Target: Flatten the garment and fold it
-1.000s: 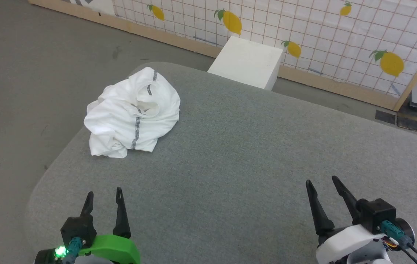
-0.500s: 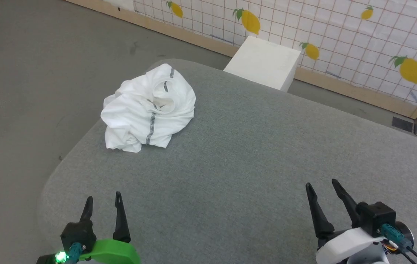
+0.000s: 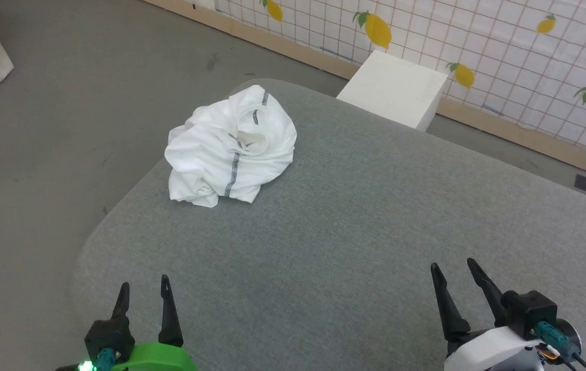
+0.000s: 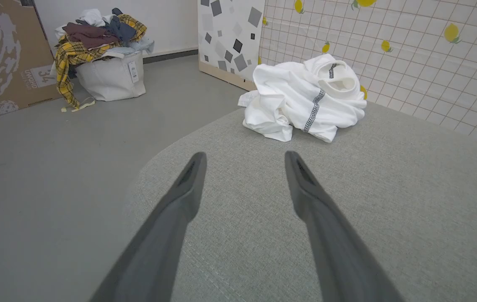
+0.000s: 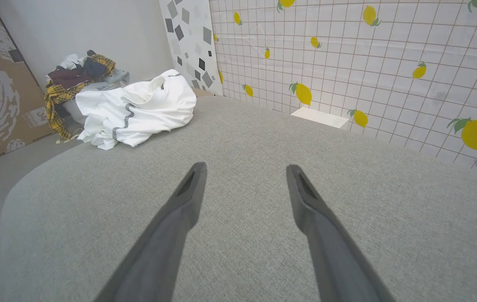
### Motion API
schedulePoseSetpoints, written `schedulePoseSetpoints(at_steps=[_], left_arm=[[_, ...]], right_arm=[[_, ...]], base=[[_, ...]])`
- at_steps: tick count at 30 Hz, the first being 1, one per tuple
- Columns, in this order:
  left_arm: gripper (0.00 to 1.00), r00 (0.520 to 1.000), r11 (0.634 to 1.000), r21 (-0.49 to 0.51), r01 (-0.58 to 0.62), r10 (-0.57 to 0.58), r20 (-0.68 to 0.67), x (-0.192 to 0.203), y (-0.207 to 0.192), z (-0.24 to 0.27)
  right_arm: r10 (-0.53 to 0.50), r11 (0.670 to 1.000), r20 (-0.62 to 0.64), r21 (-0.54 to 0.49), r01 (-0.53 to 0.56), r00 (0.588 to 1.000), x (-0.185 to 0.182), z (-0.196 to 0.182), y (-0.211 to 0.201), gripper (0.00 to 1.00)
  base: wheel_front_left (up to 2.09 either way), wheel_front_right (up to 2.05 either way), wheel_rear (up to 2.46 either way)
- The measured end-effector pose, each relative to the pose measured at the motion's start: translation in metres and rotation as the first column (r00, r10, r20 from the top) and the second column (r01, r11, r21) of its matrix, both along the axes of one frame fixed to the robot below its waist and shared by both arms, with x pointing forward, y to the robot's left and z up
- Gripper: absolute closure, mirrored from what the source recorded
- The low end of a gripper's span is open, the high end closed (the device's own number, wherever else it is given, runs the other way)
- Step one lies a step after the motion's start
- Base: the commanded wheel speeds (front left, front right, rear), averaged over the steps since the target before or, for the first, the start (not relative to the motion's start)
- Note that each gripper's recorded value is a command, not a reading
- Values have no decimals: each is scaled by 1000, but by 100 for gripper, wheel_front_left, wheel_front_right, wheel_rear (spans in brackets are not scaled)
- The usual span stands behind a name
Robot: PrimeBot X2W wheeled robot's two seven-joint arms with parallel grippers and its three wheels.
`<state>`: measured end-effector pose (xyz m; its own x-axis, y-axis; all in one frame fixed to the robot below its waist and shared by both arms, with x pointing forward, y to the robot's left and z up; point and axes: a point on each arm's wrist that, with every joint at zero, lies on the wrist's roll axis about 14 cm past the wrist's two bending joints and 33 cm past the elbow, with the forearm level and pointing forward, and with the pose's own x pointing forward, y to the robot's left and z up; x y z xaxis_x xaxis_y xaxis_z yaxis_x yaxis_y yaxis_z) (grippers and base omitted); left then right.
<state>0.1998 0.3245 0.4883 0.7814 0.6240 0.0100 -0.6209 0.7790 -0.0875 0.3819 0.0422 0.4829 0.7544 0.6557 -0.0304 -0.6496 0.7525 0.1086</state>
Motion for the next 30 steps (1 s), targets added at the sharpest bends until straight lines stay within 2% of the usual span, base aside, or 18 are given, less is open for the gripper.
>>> schedulePoseSetpoints(at_steps=[16, 22, 30], left_arm=[[0, 999, 1000, -14, -28, 28, -15, -10, 2, -7], [0, 998, 997, -53, -55, 56, 18, -8, 11, -4], [0, 988, 999, -33, 38, -32, 148, 50, 53, 56]], right_arm=[[23, 1000, -14, 5, -23, 1000, -1, -4, 8, 0], [14, 1000, -16, 8, -14, 1000, 0, -4, 5, 0], [-18, 1000, -22, -13, 17, 1000, 12, -9, -5, 0]], base=[[0, 0, 0], [0, 0, 0], [0, 0, 0]])
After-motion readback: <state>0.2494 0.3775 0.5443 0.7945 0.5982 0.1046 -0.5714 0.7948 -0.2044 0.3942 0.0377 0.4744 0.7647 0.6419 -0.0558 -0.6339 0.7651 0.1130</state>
